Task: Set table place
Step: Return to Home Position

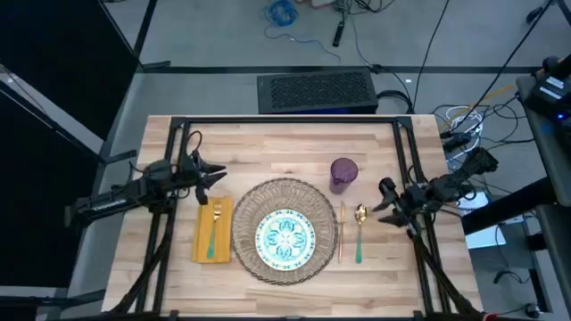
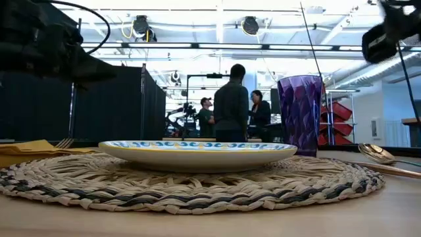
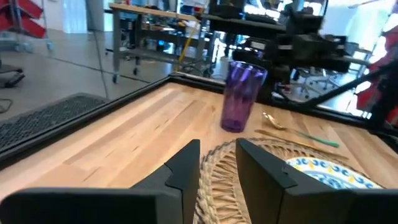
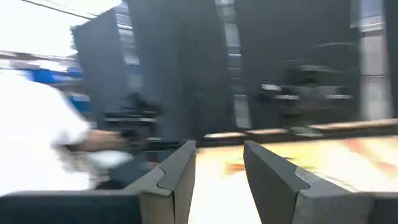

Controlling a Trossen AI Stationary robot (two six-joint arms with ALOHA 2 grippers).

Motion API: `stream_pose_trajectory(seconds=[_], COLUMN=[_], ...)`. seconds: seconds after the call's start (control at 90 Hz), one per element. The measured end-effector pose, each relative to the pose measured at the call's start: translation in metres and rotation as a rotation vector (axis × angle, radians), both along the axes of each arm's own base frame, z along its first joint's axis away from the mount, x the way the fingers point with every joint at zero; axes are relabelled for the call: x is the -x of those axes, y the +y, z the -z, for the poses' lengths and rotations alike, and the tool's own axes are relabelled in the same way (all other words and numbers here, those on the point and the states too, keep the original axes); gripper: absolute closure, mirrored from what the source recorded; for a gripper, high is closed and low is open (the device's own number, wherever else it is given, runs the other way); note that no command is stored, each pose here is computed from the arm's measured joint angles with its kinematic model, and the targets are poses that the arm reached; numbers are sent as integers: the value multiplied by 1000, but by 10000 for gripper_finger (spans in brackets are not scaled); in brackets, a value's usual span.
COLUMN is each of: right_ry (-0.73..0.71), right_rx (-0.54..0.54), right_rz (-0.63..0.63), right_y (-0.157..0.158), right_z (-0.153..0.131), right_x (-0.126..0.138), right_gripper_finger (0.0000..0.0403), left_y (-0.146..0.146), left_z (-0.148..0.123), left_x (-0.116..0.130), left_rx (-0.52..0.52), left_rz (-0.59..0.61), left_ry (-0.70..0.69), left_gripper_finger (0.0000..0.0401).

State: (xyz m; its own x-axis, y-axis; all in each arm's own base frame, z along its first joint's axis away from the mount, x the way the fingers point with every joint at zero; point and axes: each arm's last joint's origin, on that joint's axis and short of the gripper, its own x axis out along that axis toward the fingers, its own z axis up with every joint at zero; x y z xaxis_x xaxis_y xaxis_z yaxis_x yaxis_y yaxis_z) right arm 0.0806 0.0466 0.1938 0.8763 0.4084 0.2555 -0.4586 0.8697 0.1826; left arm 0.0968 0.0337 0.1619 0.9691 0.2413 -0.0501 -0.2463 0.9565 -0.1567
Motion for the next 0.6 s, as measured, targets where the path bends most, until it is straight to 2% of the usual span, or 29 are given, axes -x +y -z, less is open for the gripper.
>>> stream_pose_trajectory(seconds=[0.089,0.167,0.267,0.444,0.5,0.6], right_ry=[9,77,231,159,171,229], right_rx=[20,61,116,266,244,121], right_rz=[-108,-122,-105,-18,-21,3], right_y=[3,4,4,3,3,1], right_z=[1,9,25,24,24,24], right_x=[1,0,-1,-4,-4,-4], right_gripper_finger=[280,280,280,280,280,280], left_y=[1,1,2,3,4,5], left_z=[-1,-1,-1,1,1,1], left_x=[0,1,1,1,1,1], left_rx=[4,-2,-3,-4,12,136], left_rz=[-11,-5,-5,-52,-76,-121], left_ry=[-10,-8,-7,11,10,-35], left_gripper_finger=[313,313,313,313,313,313])
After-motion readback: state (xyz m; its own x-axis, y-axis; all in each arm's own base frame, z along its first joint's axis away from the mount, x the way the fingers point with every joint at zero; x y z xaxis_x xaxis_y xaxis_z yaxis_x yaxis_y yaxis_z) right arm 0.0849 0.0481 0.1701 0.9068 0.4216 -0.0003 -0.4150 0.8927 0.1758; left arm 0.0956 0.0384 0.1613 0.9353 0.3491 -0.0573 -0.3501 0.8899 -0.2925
